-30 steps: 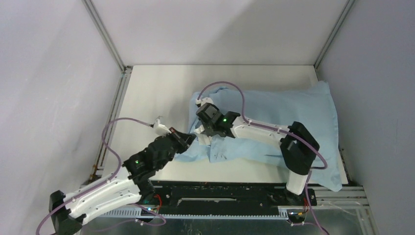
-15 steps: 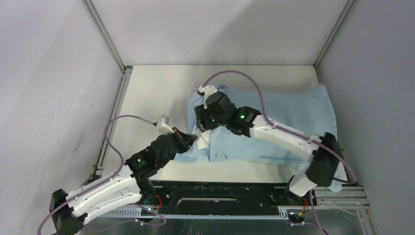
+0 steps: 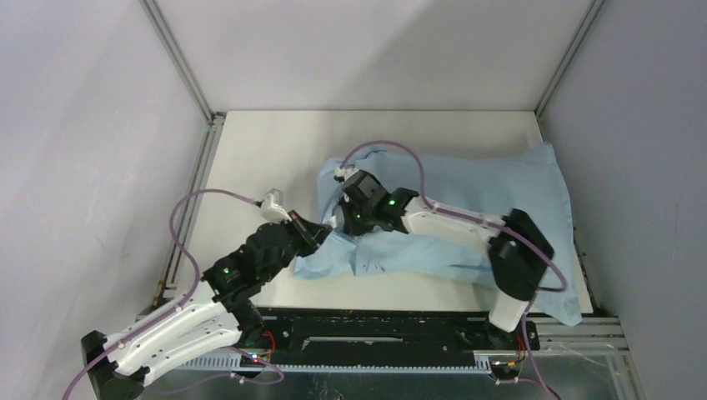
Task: Put the pillow into the pillowcase
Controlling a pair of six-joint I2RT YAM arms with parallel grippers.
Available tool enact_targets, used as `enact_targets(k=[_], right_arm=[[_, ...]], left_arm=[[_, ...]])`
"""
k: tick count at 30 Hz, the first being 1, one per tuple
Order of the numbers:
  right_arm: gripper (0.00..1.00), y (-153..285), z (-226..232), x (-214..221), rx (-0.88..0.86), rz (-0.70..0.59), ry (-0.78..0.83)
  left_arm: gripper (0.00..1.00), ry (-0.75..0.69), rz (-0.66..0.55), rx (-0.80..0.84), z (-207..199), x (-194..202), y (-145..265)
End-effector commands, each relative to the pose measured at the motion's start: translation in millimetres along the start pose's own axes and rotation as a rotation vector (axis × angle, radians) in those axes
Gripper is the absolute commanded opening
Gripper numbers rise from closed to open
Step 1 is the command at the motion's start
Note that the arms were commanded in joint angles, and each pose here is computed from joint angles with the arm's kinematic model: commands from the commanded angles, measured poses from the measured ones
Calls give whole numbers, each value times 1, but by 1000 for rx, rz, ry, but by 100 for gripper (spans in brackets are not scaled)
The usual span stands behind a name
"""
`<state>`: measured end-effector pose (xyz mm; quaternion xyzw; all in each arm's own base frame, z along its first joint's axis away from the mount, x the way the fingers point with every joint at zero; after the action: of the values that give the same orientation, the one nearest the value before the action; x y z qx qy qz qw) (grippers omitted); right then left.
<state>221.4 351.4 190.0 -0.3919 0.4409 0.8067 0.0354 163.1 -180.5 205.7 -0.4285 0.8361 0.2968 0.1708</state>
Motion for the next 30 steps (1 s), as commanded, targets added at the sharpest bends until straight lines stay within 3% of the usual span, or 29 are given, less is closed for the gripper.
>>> enact_targets(k=[1, 7, 13, 19, 21, 23, 30], right_arm=[[0, -54, -35, 41, 105, 130, -54], [2, -37, -31, 20, 87, 25, -75], [32, 37, -11, -26, 15, -177, -66], [52, 104, -1, -52, 16, -334, -63], [55, 113, -2, -53, 69, -338, -38], [56, 112, -10, -52, 145, -332, -17], [55, 83, -27, -50, 266, -257, 12]], left_arm=[[0, 10, -101, 203, -69, -48, 42], [0, 40, -65, 199, -67, -34, 28], [0, 65, -33, 110, -41, -11, -1], [0, 26, -13, 47, -28, -3, -12], [6, 3, -23, 33, -27, -6, -10], [19, -15, -39, 15, -29, -13, -5], [34, -73, -107, 26, -48, -45, 22]])
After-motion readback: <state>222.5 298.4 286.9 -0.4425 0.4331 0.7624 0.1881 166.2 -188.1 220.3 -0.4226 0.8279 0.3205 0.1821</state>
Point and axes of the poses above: each gripper's point midway between its finger pads, its own y axis back along the fingers, its own z axis along the line the jaws close on, x = y × z, the point moved 5 cm from there along y, back along the fingers, and after that the axes turned 3 degrees about y, right-handed, at the moved point
